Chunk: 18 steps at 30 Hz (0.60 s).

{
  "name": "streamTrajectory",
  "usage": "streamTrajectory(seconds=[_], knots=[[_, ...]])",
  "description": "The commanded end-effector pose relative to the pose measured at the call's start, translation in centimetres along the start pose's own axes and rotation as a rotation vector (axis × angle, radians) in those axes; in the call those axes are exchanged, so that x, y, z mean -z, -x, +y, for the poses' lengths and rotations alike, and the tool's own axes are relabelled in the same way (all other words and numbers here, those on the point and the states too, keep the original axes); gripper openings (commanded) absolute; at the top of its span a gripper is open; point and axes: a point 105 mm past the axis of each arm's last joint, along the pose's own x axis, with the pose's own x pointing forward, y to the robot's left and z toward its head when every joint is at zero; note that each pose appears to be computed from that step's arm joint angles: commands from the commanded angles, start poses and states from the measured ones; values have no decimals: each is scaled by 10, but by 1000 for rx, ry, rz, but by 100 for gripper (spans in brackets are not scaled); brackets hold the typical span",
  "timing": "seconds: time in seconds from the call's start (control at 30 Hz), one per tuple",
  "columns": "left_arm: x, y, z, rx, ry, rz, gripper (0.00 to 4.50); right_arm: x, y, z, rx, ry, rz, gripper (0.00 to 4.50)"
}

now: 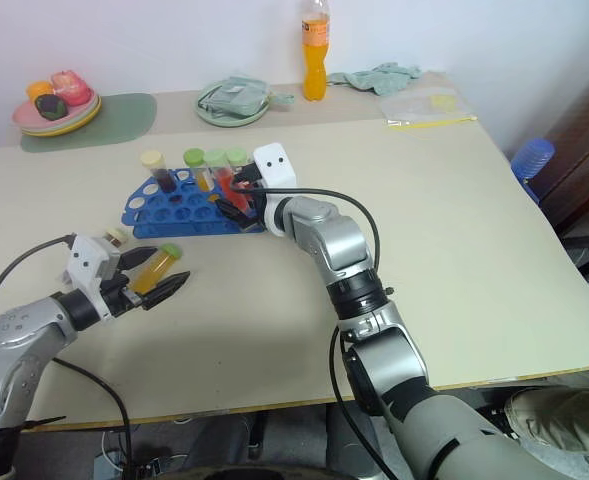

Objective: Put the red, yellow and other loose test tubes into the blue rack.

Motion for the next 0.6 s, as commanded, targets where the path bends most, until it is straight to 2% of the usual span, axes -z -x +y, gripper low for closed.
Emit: streamTrajectory(seconds=[0.03, 0.13, 0.3, 0.47, 0.6], knots=[[-8, 2, -3, 6, -28, -23, 450, -18, -4, 8, -21, 24, -52, 447], [-9, 1, -3, 4, -29, -25, 450, -17, -8, 8, -17, 26, -50, 363], [-8, 1, -3, 1, -29, -27, 450, -17, -10, 6, -6, 37, -53, 119], [-8, 1, -3, 0, -30, -27, 450, -14, -8, 6, 0, 80, -57, 119], [-8, 1, -3, 1, -32, -28, 450, -11, -3, 11, -20, 161, -114, 119]])
